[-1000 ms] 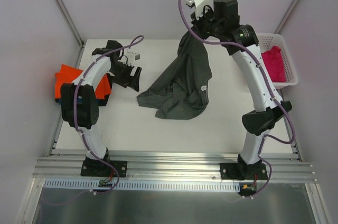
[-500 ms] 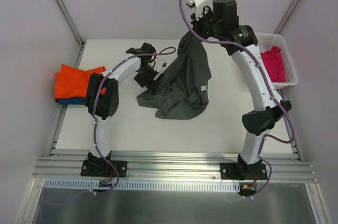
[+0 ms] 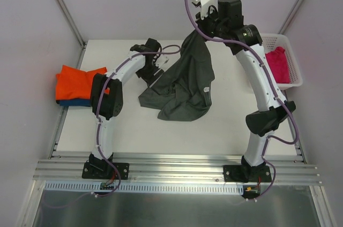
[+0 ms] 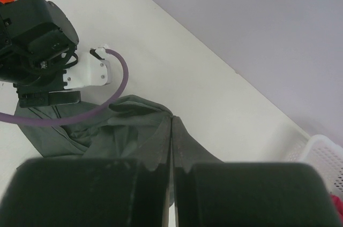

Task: Fold and stack the t-shirts
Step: Flatten the tshirt out

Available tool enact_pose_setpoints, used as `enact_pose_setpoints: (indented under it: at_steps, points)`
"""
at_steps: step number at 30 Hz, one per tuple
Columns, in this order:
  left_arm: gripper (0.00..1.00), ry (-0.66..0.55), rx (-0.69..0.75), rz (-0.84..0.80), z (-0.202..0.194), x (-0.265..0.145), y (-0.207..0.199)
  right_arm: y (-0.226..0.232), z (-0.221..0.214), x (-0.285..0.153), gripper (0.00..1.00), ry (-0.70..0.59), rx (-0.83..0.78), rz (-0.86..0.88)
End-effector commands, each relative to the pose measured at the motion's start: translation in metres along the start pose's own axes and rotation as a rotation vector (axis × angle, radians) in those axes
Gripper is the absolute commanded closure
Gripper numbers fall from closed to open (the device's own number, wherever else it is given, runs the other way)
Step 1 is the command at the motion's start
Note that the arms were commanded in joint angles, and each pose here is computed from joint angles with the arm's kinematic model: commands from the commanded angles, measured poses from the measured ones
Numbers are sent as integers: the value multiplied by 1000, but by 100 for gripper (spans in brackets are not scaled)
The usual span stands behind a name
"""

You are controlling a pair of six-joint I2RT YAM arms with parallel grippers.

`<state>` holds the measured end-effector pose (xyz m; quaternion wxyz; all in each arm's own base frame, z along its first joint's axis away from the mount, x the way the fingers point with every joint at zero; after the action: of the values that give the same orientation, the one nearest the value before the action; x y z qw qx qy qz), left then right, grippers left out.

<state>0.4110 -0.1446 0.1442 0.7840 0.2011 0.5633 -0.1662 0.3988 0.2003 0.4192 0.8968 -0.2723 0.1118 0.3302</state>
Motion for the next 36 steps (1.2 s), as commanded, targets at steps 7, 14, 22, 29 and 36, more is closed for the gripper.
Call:
enact_pose_setpoints:
  at_steps: [7, 14, 22, 29, 36]
  points:
    - [36, 22, 97, -3, -16, -33, -5, -8, 13, 0, 100, -66, 24, -19]
    - [36, 13, 94, -59, -23, -46, -10, -10, 15, 1, 99, -76, 28, -23]
    - [36, -6, 115, -250, -22, -40, -29, -12, 11, 2, 99, -55, 19, -43]
    - [34, 1, 69, -364, -23, -23, -33, -12, 7, -4, 99, -35, 3, -55]
    - [34, -7, 40, -382, -10, -9, -27, -12, 5, -2, 99, -25, -1, -57]
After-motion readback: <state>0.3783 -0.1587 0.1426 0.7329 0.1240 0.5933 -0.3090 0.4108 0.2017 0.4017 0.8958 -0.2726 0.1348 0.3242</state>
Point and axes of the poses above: each gripper's point midway between its finger pads, its own x axis out along the fingers, its own y axis along the line the jaws close on, z = x × y, the point moved 7 cm from there along -x, back along the fingers, and after that the axes turned 13 degrees about -x, right-handed, at the moved point
